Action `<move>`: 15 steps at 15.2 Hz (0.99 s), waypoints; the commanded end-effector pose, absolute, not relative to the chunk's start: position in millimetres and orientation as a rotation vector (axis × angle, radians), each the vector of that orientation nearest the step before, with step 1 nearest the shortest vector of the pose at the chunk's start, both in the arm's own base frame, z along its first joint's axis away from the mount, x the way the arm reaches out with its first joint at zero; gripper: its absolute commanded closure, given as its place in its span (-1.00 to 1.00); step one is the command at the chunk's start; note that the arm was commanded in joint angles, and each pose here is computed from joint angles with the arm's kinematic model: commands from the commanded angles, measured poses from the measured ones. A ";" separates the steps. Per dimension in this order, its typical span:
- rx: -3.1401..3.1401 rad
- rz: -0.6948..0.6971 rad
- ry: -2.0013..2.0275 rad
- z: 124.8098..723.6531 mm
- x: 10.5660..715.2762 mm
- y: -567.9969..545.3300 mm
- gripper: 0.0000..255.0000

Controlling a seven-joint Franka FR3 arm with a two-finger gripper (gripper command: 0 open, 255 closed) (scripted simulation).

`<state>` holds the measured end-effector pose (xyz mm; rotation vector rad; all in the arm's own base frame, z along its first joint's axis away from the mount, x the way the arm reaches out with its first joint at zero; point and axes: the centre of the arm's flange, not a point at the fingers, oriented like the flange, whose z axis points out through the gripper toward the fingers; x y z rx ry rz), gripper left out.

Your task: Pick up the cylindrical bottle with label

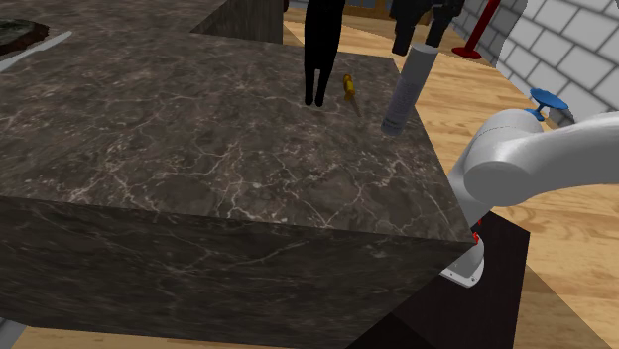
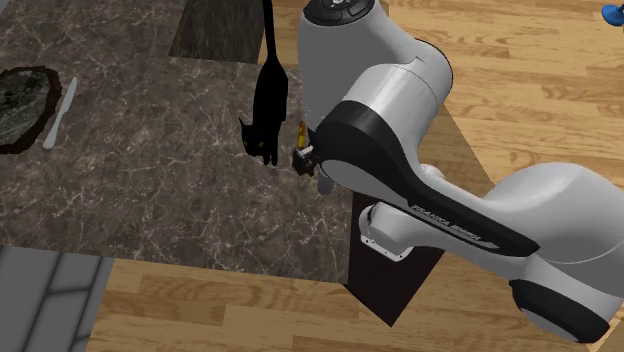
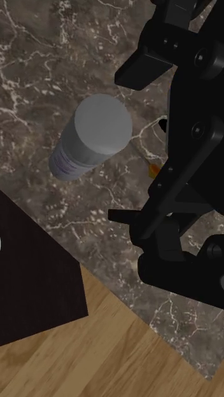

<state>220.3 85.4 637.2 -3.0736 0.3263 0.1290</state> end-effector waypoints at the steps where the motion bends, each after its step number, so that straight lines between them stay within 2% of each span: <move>1: -3.066 0.114 0.336 649.6 211.0 97.1 -1.00; 10: -3.066 0.114 0.336 609.5 210.9 97.1 -1.00; 11: -3.067 0.114 0.336 609.7 210.7 96.5 1.00; 15: -3.067 0.114 0.336 610.0 210.4 96.8 1.00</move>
